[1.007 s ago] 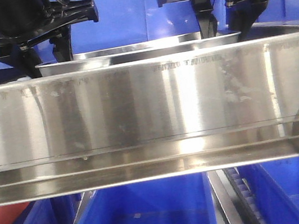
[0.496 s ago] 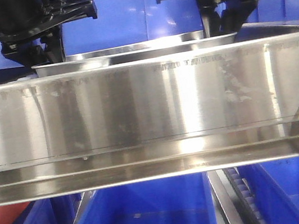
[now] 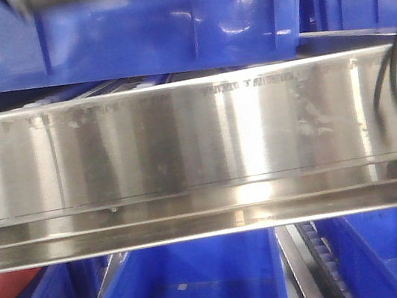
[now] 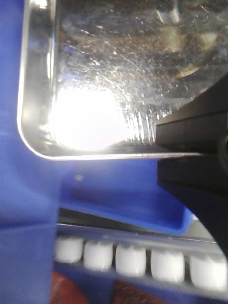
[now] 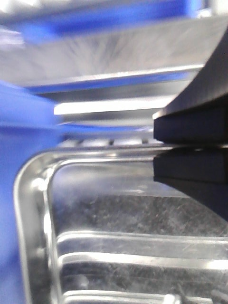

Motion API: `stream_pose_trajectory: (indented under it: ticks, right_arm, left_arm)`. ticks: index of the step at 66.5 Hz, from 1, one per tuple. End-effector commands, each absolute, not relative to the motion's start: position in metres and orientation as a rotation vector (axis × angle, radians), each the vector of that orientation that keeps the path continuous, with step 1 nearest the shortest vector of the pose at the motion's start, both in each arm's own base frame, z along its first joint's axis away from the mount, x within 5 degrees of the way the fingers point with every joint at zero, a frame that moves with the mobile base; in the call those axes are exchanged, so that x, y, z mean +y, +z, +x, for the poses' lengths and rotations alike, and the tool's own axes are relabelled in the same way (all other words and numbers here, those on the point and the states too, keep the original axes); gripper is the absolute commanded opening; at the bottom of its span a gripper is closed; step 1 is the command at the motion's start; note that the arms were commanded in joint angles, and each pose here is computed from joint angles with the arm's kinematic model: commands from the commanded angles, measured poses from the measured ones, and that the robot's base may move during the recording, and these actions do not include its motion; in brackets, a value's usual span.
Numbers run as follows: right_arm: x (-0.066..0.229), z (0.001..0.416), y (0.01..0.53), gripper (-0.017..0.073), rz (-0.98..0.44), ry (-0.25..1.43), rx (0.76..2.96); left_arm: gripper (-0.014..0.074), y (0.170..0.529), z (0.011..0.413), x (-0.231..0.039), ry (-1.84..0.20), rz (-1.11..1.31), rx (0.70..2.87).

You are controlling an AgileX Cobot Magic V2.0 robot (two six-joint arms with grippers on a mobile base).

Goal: Stack silver trays without gaps
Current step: 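Lift the silver tray up off the shelf with both grippers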

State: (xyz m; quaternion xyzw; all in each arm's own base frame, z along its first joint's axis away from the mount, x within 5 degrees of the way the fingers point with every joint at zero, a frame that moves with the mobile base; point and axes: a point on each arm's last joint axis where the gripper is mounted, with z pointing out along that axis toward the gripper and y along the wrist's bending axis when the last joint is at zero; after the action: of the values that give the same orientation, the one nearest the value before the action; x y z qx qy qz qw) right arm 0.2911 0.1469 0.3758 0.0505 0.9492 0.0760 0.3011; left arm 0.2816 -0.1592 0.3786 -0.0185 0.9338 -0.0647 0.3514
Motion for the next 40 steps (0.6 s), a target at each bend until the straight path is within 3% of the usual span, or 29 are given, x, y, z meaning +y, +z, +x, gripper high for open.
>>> stream_pose_trajectory:
  ticks: [1, 18, 40]
  right_arm:
    - [0.143, 0.271, 0.386, -0.0015, 0.127, 0.166, 2.432]
    - [0.133, 0.209, 0.377, -0.0015, 0.118, 0.129, 2.327]
    - [0.118, 0.155, 0.364, -0.0015, 0.097, 0.153, 2.289]
  left_arm:
    - [-0.0007, 0.400, 0.257, -0.158, -0.132, -0.062, 2.316]
    - [-0.0007, 0.397, 0.196, -0.173, -0.154, -0.039, 2.155]
    - [-0.0007, 0.372, 0.136, -0.180, -0.173, 0.038, 2.158]
